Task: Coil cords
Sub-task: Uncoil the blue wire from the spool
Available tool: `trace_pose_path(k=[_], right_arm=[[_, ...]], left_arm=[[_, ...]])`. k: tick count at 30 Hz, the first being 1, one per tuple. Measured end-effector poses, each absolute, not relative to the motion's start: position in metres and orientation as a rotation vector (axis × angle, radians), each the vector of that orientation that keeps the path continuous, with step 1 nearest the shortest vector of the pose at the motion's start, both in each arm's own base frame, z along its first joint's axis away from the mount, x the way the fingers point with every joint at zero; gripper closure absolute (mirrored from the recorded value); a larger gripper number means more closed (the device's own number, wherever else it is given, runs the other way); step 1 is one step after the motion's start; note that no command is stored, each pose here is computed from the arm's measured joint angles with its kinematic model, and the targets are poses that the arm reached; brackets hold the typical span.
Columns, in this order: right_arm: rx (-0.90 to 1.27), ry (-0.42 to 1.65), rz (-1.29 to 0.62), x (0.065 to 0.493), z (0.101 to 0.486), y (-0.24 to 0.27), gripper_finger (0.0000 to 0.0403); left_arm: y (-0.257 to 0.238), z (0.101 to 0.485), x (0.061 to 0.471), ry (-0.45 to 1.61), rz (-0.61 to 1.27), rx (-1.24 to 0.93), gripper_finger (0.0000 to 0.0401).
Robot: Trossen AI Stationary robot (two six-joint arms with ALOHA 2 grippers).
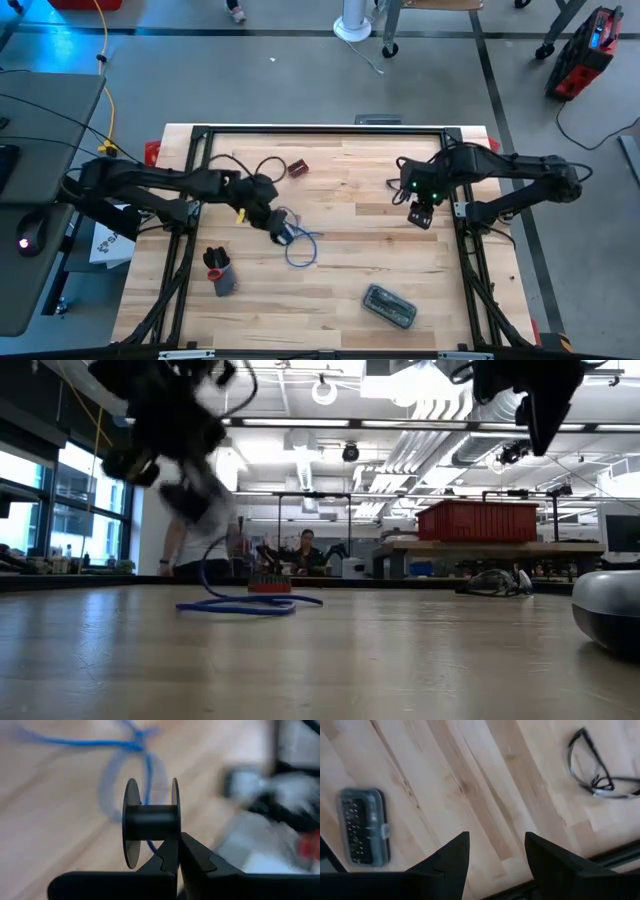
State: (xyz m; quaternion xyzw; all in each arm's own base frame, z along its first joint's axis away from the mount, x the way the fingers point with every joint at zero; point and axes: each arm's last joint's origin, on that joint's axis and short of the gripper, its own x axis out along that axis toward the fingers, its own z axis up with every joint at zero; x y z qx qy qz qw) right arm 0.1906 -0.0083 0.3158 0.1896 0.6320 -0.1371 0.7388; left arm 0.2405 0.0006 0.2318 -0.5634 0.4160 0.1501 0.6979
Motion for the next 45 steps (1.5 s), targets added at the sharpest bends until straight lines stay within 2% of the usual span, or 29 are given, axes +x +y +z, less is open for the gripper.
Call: trace_pose_path(k=[2, 5, 7, 10, 14, 21, 30, 37, 45], right_arm=[[0.419, 1.403, -0.304, 0.191, 0.308, -0.006, 0.0217], [0.438, 1.398, -0.282, 0.194, 0.3, -0.003, 0.0217], [0.456, 1.397, -0.275, 0.195, 0.295, -0.001, 0.0217], [0.48, 1.39, -0.283, 0.197, 0.289, 0.002, 0.0217], [0.485, 1.395, -0.281, 0.197, 0.286, 0.006, 0.0217], [0.5, 1.398, -0.284, 0.197, 0.285, 0.016, 0.0217], [0.503, 1.358, -0.289, 0.199, 0.286, 0.022, 0.0217], [0.503, 1.336, -0.287, 0.202, 0.286, 0.022, 0.0217], [0.503, 1.336, -0.287, 0.201, 0.286, 0.022, 0.0217]], left_arm=[[0.007, 0.234, 0.251, 0.724, 0.347, -1.305, 0.0401], [0.022, 0.25, 0.27, 0.361, 0.216, -1.359, 0.0401], [0.036, 0.247, 0.279, 0.244, 0.248, -1.388, 0.0401], [0.056, 0.229, 0.291, 0.177, 0.331, -1.442, 0.0401], [0.061, 0.204, 0.303, 0.304, 0.29, -1.437, 0.0401], [0.053, 0.177, 0.294, 0.514, 0.459, -1.303, 0.0401], [0.052, 0.173, 0.273, 0.544, 0.589, -1.214, 0.0392], [0.064, 0.171, 0.27, 0.544, 0.624, -1.237, 0.0345], [0.085, 0.189, 0.266, 0.418, 0.553, -1.28, 0.0257]])
